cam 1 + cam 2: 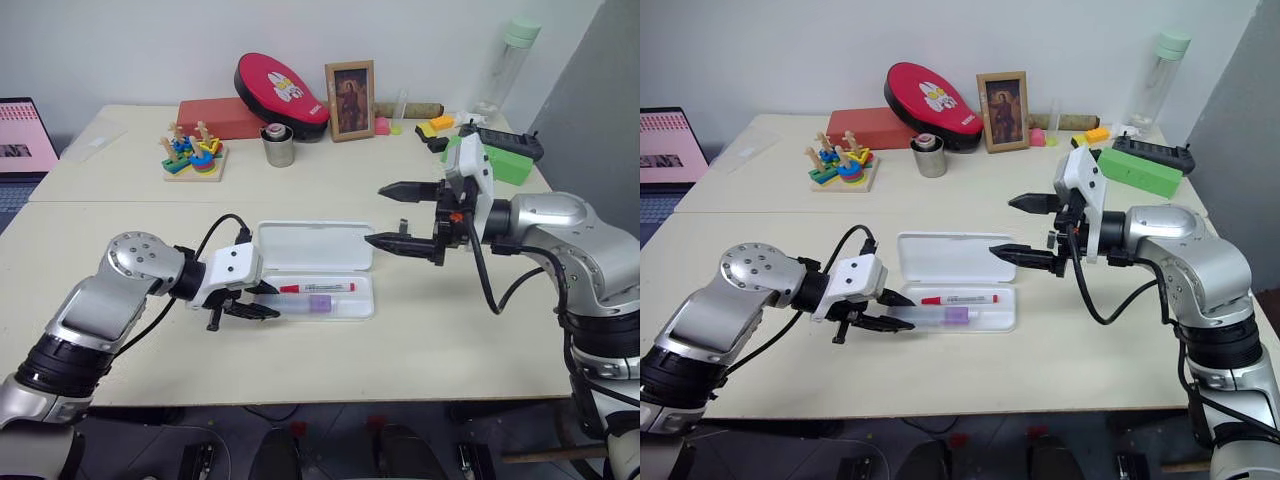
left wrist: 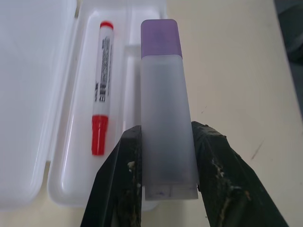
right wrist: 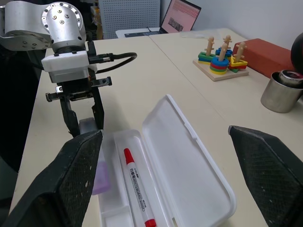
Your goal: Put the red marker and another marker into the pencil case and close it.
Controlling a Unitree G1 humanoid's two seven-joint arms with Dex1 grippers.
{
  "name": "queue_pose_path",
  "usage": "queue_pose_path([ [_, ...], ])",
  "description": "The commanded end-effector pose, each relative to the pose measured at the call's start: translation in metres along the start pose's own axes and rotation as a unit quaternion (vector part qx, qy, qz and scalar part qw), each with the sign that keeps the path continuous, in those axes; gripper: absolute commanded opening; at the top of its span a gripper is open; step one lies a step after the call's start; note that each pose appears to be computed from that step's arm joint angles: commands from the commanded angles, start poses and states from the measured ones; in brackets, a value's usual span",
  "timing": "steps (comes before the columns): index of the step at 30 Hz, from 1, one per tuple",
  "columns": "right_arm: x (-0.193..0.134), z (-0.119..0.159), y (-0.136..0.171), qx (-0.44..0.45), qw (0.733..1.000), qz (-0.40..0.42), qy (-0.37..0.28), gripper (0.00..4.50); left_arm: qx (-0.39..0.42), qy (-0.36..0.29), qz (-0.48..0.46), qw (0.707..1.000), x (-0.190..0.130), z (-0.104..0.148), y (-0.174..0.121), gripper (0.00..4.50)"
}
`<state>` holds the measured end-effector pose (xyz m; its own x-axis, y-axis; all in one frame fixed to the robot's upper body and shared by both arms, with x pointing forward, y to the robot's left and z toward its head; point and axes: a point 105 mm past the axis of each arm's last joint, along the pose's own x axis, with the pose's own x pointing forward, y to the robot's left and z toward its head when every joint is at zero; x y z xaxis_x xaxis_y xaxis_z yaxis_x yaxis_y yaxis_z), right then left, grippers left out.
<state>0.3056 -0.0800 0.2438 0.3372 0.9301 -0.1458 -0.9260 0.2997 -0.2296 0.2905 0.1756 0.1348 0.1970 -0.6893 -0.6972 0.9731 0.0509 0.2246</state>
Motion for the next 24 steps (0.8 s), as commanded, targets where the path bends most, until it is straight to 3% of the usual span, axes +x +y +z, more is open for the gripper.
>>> queue_pose_path([
  [1,-0.003,0.008,0.005,-0.018,1.000,-0.003,-0.008,4.50,0.021,0.011,0.012,1.000,-0.001,0.001,0.007,1.19],
  [24,0.000,0.005,0.008,-0.010,1.000,-0.002,-0.006,4.50,0.032,0.000,0.004,0.999,0.020,0.005,0.016,1.19],
])
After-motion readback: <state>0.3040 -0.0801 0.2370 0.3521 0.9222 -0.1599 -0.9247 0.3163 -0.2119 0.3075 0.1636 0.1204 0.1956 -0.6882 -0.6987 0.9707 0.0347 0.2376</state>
